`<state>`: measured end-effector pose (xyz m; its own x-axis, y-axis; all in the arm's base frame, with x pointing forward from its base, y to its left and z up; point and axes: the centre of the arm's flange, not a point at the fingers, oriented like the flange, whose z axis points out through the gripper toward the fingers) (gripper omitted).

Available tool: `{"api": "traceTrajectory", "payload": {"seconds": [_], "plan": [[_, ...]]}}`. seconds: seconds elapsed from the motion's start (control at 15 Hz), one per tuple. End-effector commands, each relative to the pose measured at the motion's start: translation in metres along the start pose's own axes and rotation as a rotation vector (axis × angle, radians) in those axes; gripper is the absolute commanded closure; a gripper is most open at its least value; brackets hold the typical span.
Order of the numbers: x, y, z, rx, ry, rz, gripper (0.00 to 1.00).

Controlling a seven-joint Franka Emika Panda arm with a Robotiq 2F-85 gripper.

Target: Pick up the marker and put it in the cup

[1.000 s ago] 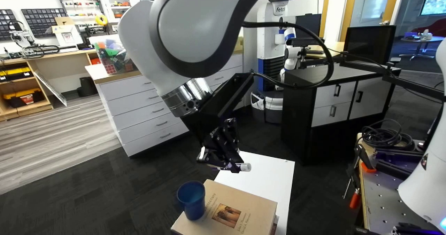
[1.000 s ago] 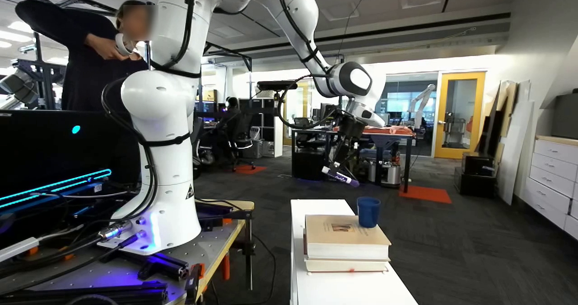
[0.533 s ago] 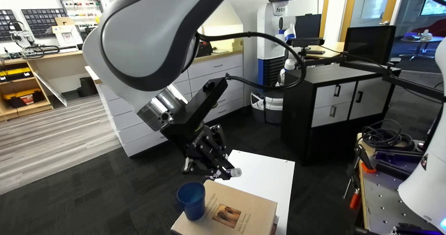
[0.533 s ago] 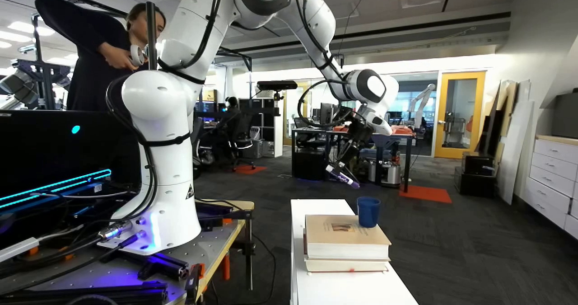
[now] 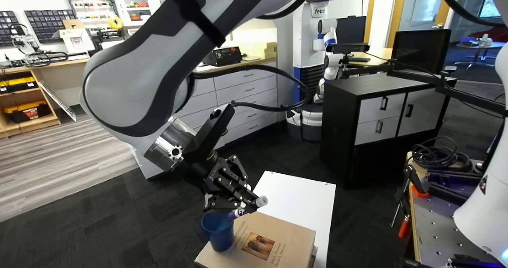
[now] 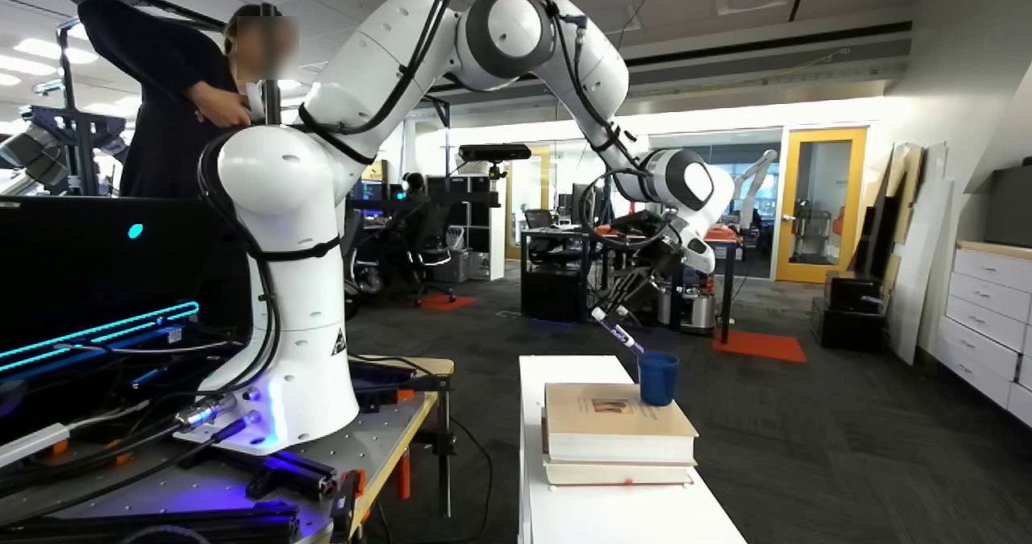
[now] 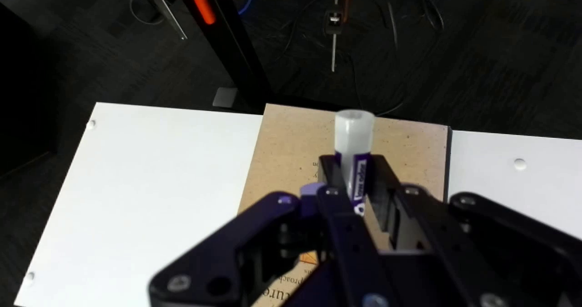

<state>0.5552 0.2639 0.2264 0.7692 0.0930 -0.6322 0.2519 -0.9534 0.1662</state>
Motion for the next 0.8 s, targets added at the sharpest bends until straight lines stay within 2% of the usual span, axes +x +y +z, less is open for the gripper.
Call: {"api": "traceTrajectory", "payload": {"seconds": [0.0,0.33,0.73], "plan": [[0.021,-0.004,-0.025,-0.062,-0.012,-0.09,0.93],[0.028,-0.004,-0.042,-0.119,0.017,-0.146,0.93],[0.028,0.002,-0.037,-0.141,-0.004,-0.165,0.93]]}}
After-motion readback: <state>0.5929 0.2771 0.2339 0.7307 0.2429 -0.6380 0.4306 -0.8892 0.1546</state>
